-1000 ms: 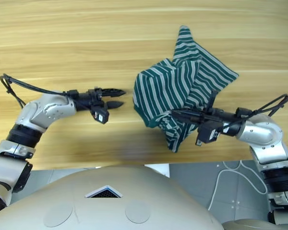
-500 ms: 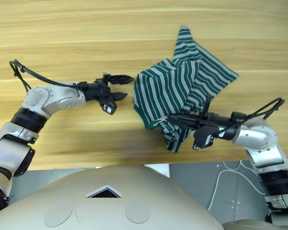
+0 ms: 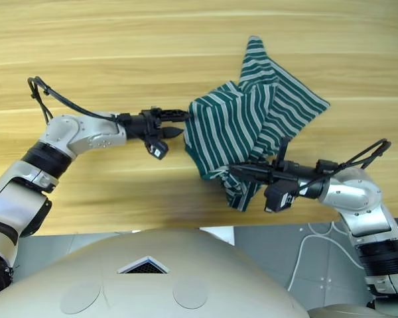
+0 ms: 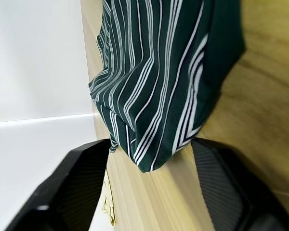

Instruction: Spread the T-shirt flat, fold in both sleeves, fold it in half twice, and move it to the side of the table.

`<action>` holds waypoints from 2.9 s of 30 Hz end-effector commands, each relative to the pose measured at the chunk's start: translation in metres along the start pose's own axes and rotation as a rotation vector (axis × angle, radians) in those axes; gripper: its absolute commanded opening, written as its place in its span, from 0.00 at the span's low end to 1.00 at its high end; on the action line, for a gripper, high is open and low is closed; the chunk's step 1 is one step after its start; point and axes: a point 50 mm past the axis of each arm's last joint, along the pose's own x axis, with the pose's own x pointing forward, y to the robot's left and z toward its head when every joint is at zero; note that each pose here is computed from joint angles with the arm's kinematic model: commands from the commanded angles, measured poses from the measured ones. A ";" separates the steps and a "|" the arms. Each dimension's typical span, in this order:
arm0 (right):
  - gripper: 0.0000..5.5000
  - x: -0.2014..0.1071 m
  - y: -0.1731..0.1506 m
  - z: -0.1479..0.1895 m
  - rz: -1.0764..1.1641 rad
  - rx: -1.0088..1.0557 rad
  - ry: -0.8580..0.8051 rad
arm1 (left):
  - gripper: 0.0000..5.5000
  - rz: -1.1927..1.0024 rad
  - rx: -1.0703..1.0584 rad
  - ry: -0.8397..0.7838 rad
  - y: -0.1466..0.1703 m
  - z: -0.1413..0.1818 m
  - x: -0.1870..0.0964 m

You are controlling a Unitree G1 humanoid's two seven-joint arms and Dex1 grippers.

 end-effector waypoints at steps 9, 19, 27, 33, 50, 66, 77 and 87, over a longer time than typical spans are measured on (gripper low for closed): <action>0.00 -0.001 -0.002 0.001 -0.011 -0.007 0.005 | 0.24 -0.125 -0.026 0.017 -0.026 -0.004 0.007; 0.00 0.000 -0.003 0.002 -0.011 -0.011 0.003 | 0.02 -0.128 -0.042 0.002 -0.027 -0.005 0.011; 0.00 0.002 -0.004 0.002 -0.014 -0.012 -0.002 | 0.00 -0.123 -0.058 -0.017 -0.029 -0.003 0.012; 0.00 -0.010 -0.029 -0.006 -0.200 -0.036 0.052 | 0.00 0.082 -0.209 0.019 -0.001 -0.021 -0.015; 0.00 -0.089 -0.106 0.019 -0.679 -0.228 0.182 | 0.00 0.653 -0.361 -0.116 0.122 0.014 -0.239; 0.00 -0.058 -0.081 -0.010 0.023 -0.103 0.316 | 0.00 0.026 -0.490 0.150 0.050 -0.004 -0.191; 0.00 -0.094 -0.391 0.111 -1.594 -0.406 0.513 | 0.00 1.449 -0.440 0.487 0.367 -0.085 -0.292; 0.00 -0.046 -0.274 -0.068 -1.050 -0.371 0.766 | 0.00 0.916 -0.246 0.661 0.161 -0.142 -0.172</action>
